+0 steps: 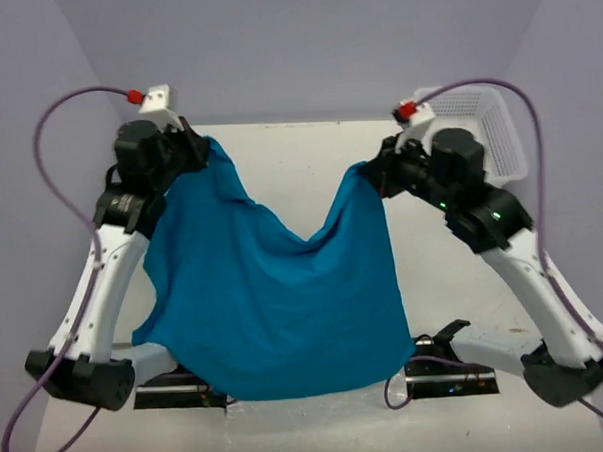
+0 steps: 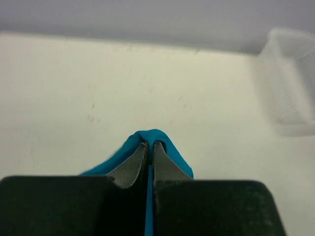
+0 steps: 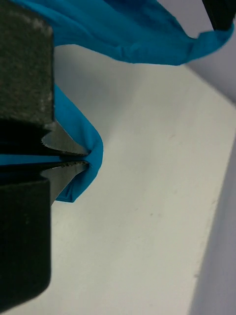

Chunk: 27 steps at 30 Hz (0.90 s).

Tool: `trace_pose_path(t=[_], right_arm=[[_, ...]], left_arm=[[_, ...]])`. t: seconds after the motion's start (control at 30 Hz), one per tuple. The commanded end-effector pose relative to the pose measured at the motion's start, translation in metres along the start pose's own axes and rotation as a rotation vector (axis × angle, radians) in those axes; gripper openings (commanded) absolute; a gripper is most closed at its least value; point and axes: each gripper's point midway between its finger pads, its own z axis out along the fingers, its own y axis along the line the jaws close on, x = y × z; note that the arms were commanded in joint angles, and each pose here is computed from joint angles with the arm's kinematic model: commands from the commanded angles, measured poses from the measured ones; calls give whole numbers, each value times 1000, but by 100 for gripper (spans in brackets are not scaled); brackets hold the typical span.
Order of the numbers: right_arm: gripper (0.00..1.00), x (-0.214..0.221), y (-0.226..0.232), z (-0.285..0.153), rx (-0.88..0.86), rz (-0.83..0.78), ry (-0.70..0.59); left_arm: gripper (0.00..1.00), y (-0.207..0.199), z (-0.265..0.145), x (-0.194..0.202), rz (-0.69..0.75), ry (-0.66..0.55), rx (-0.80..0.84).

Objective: Fold and stack the t-shirts
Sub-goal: Flatten out the tshirt

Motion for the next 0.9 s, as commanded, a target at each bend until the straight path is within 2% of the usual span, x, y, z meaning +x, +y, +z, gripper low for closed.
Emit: trace_pose_path(t=[0.0,0.03,0.2,0.47,0.5,0.87], right_arm=[[0,34,-60,61,213,72,55],[0,55,-84,83,266,94,120],[0,82,-137,131,367,122,221],[0,84,-193,174,429,88,285],[0,74,-196,178,429,75,269],[0,87,-250,218,468,94,321]], left_arm=[[0,44,32,42,-10,64,-173],[0,55,44,56,-10,73,-209],[0,82,93,99,14,170,-285],[0,108,137,99,158,172,-359],[0,111,140,100,172,178,-369],[0,125,190,100,215,163,-388]])
